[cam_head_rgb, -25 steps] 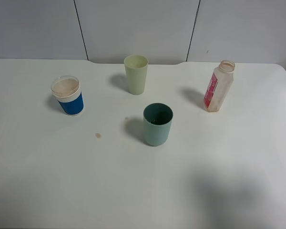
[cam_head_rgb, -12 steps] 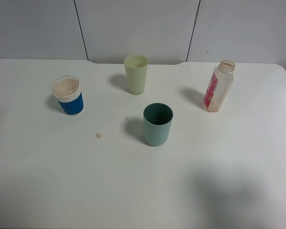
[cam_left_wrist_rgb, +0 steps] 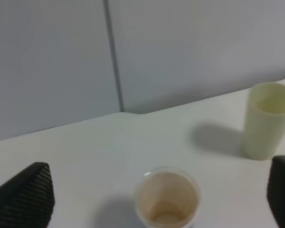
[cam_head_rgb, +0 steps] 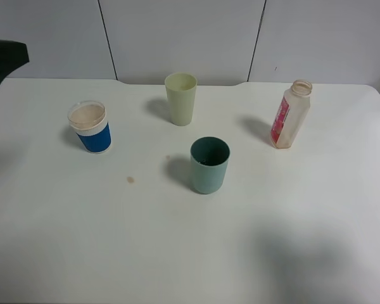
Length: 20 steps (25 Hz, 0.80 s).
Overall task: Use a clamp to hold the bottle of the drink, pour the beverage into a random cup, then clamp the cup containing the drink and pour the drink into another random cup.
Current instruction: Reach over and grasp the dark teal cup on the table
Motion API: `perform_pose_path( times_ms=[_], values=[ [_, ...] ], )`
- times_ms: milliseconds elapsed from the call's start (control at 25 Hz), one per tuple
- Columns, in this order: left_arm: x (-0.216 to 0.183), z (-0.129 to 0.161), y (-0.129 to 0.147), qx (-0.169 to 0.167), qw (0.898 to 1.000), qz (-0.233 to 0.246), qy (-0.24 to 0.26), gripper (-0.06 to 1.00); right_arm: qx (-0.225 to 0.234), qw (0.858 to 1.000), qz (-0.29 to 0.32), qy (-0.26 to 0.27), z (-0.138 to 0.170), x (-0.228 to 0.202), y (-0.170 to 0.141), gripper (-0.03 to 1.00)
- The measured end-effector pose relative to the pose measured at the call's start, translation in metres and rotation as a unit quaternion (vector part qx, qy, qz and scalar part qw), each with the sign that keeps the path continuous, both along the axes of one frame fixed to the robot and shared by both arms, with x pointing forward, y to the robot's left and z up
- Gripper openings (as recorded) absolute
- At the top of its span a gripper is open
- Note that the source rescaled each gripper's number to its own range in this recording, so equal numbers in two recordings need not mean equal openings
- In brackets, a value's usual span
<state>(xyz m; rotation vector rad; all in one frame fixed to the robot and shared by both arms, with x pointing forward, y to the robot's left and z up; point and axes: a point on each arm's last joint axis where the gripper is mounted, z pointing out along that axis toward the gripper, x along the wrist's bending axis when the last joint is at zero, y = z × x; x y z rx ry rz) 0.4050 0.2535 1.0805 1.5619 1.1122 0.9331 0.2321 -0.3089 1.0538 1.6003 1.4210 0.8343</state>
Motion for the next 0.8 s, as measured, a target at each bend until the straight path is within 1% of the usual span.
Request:
perform_pose_path(
  times_ms=[200,400,480,640,800],
  values=[
    [0.011,-0.009,-0.021,-0.004,0.999,-0.044,0.005,0.66,0.0,1.0,0.0,0.0,0.0,0.0,0.0,0.98],
    [0.02,-0.019,-0.035,-0.001,0.997,-0.069,0.021,0.66,0.0,1.0,0.0,0.0,0.0,0.0,0.0,0.98],
    [0.023,-0.024,-0.038,-0.006,0.997,-0.072,0.032,0.72,0.0,1.0,0.0,0.0,0.0,0.0,0.0,0.98],
    [0.026,-0.028,-0.04,-0.025,0.996,-0.073,0.044,0.88,0.0,1.0,0.0,0.0,0.0,0.0,0.0,0.98],
    [0.022,-0.039,-0.04,-0.029,0.995,-0.079,0.045,0.92,0.0,1.0,0.0,0.0,0.0,0.0,0.0,0.98]
  ],
)
